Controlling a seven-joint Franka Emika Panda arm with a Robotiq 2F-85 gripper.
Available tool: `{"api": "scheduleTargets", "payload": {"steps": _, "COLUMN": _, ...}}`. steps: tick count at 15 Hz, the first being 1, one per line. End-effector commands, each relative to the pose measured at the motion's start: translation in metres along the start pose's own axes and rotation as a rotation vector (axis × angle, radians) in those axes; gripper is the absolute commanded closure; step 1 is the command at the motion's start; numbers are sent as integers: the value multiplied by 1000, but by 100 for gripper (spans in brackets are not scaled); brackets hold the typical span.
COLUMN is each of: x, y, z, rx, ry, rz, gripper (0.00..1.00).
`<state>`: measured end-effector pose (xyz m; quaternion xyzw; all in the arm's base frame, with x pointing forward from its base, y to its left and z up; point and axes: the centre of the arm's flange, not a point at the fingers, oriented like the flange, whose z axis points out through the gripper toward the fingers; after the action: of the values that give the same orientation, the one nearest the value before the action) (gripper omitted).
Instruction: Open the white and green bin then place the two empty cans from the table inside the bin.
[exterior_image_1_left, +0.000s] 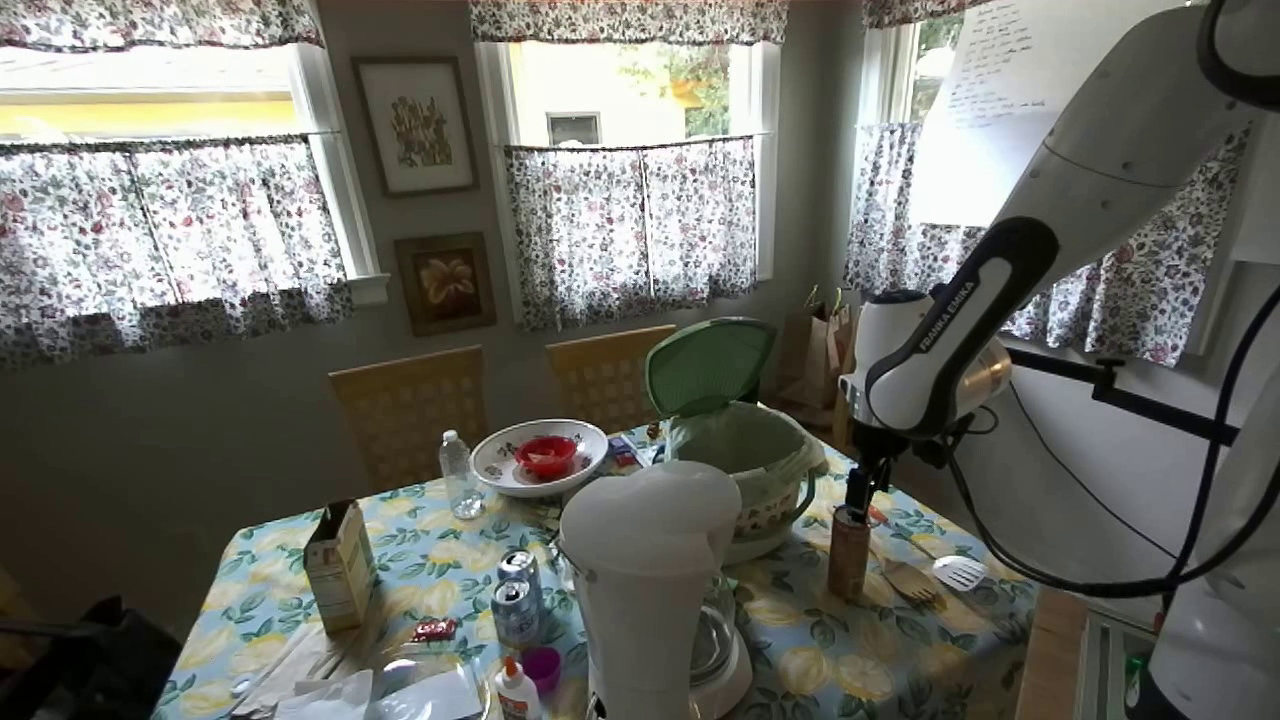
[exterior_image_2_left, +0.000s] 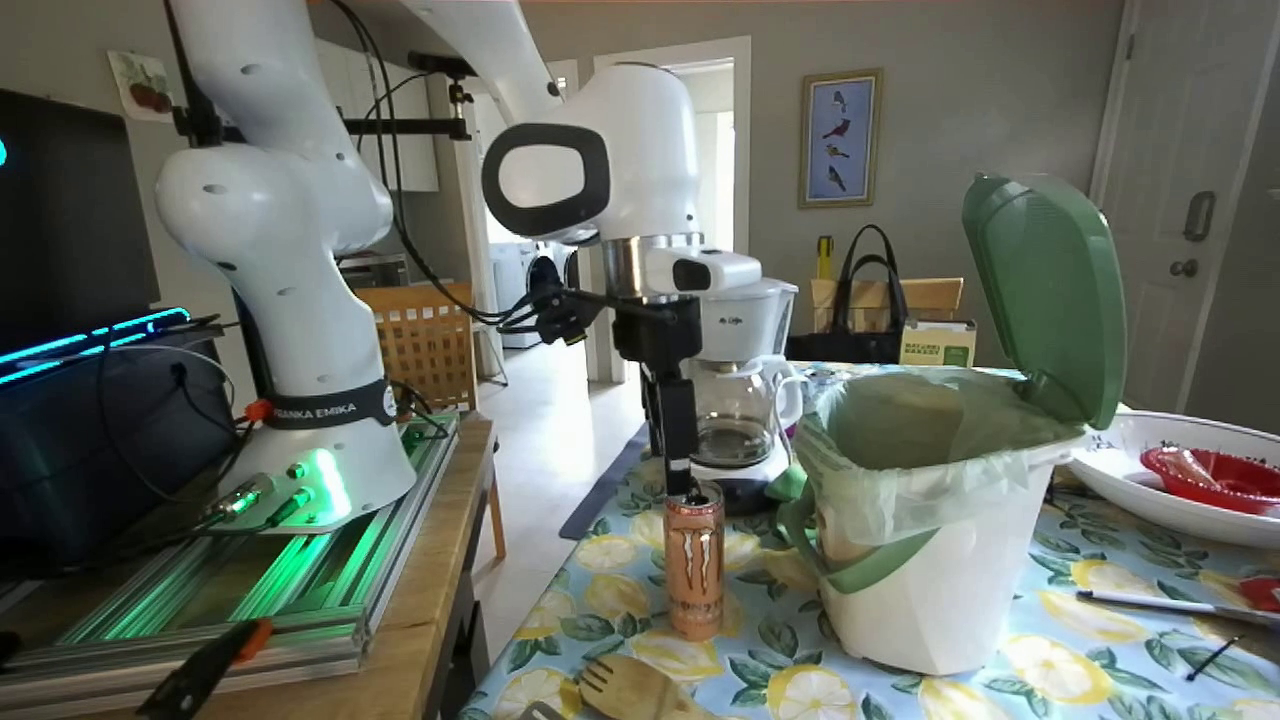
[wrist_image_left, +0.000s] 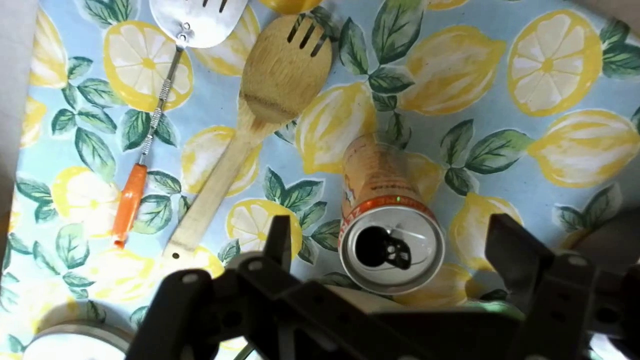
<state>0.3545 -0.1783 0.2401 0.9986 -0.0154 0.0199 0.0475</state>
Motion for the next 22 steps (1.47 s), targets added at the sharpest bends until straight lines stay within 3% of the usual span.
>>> {"api": "scheduleTargets", "payload": {"steps": 1, "x": -5, "y": -1, "z": 13, "rx": -25, "ry": 7, "rz": -25, "gripper": 0}}
{"api": "scheduleTargets", "payload": {"steps": 10, "x": -1, "y": 1, "z": 29, "rx": -4, "ry": 52, "rz": -121, "gripper": 0}}
{"api": "scheduleTargets", "payload": {"steps": 11, "x": -1, "y": 1, "z": 30, "rx": -6, "ry": 59, "rz": -130, "gripper": 25}}
{"api": "scheduleTargets", "payload": {"steps": 12, "x": 0, "y": 1, "z": 31, "rx": -6, "ry": 62, "rz": -137, "gripper": 26}}
{"api": "scheduleTargets", "payload": {"steps": 17, "x": 2, "y": 0, "z": 36, "rx": -8, "ry": 81, "rz": -159, "gripper": 62}}
{"api": "scheduleTargets", "payload": {"steps": 22, "x": 4, "y": -1, "z": 34, "rx": -6, "ry": 94, "rz": -174, "gripper": 65}}
